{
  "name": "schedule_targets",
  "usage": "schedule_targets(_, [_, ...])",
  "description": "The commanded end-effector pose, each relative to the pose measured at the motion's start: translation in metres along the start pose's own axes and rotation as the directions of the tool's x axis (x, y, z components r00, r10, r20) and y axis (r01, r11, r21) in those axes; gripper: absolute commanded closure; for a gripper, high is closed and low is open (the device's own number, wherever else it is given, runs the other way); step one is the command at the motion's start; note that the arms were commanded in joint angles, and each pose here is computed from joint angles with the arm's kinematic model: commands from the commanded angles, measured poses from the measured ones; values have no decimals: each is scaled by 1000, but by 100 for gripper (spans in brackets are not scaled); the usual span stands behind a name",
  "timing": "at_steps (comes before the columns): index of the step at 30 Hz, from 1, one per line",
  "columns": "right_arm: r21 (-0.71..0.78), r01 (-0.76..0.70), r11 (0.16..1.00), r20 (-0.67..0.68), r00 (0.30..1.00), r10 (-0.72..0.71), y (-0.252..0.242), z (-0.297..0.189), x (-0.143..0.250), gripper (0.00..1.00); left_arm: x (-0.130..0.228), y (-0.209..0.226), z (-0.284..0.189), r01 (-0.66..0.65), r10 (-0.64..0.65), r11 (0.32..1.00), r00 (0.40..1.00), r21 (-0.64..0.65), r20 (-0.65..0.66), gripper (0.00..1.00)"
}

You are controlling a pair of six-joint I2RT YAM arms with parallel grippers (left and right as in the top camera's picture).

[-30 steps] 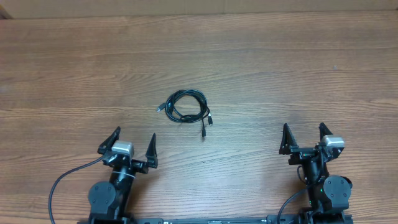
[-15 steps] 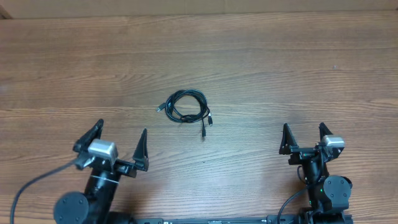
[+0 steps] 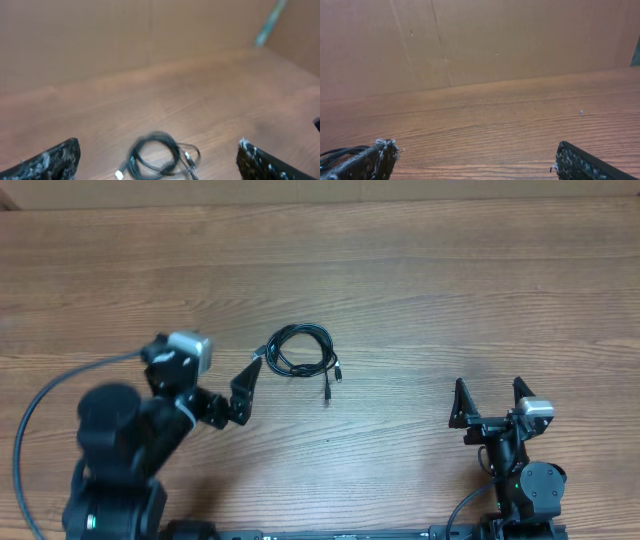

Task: Untangle cables
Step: 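Move the left gripper forward over the coiled black cable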

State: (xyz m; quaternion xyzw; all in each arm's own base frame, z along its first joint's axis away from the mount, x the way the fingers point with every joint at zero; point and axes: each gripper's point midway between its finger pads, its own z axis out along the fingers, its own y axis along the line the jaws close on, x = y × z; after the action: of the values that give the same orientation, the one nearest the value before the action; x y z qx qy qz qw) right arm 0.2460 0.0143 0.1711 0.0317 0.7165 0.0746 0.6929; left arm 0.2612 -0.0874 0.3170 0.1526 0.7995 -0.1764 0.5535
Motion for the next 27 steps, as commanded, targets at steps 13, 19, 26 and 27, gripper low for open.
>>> schedule_targets(13, [-7, 4, 1000, 4, 1000, -4, 1, 0, 2, 0, 65, 11, 81, 168, -120, 979, 929, 112, -349, 0])
schedule_targets(19, [-7, 4, 1000, 4, 1000, -4, 1, 0, 2, 0, 96, 20, 103, 230, -166, 969, 877, 90, -450, 0])
schedule_targets(26, [-7, 4, 1000, 4, 1000, -4, 1, 0, 2, 0, 133, 26, 121, 292, -210, 955, 803, 60, -558, 0])
schedule_targets(27, [-7, 4, 1000, 4, 1000, -4, 1, 0, 2, 0, 139, 26, 122, 303, -217, 952, 787, 54, -578, 0])
